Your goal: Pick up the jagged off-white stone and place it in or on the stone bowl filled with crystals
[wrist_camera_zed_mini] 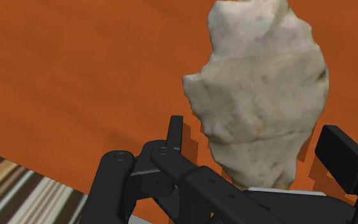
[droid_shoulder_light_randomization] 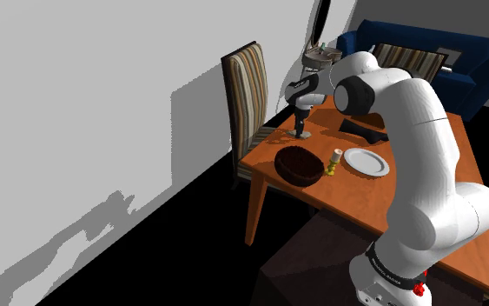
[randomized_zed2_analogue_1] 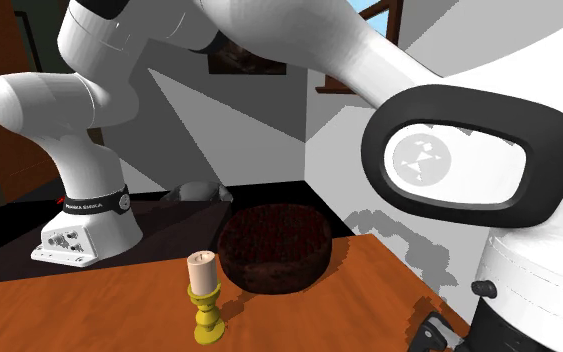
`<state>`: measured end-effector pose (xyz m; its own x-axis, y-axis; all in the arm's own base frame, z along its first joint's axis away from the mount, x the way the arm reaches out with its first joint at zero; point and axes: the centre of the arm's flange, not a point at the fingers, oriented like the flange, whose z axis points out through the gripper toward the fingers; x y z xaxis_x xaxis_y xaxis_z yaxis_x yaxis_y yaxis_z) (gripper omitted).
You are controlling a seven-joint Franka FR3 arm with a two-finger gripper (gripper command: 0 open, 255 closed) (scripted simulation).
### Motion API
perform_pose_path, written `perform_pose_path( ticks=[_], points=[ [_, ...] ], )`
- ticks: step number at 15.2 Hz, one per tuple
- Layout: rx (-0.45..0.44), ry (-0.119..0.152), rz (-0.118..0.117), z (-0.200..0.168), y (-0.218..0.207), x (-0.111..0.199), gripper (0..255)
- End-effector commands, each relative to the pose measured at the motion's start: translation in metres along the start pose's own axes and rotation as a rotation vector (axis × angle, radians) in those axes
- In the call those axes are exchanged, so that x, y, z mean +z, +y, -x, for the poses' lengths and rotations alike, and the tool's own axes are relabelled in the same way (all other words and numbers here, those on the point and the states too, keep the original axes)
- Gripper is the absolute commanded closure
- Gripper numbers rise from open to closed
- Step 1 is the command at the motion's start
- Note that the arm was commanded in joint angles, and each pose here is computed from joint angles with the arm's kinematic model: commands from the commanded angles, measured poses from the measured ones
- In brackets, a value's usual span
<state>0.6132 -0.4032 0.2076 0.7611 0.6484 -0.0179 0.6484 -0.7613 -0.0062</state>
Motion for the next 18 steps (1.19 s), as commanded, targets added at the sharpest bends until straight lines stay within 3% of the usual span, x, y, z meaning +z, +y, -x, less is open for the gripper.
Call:
perform_pose_path(
  ticks=[1,4,5,14,18],
  points=[
    [0.0,0.0,0.0,0.0,0.0,0.0,0],
    [0.0,0.0,0.0,0.0,0.0,0.0,0],
    [0.0,0.0,0.0,0.0,0.0,0.0,255],
    [0.0,0.0,0.0,0.0,0.0,0.0,255],
    [0.0,0.0,0.0,0.0,0.0,-0.021,255]
  ],
)
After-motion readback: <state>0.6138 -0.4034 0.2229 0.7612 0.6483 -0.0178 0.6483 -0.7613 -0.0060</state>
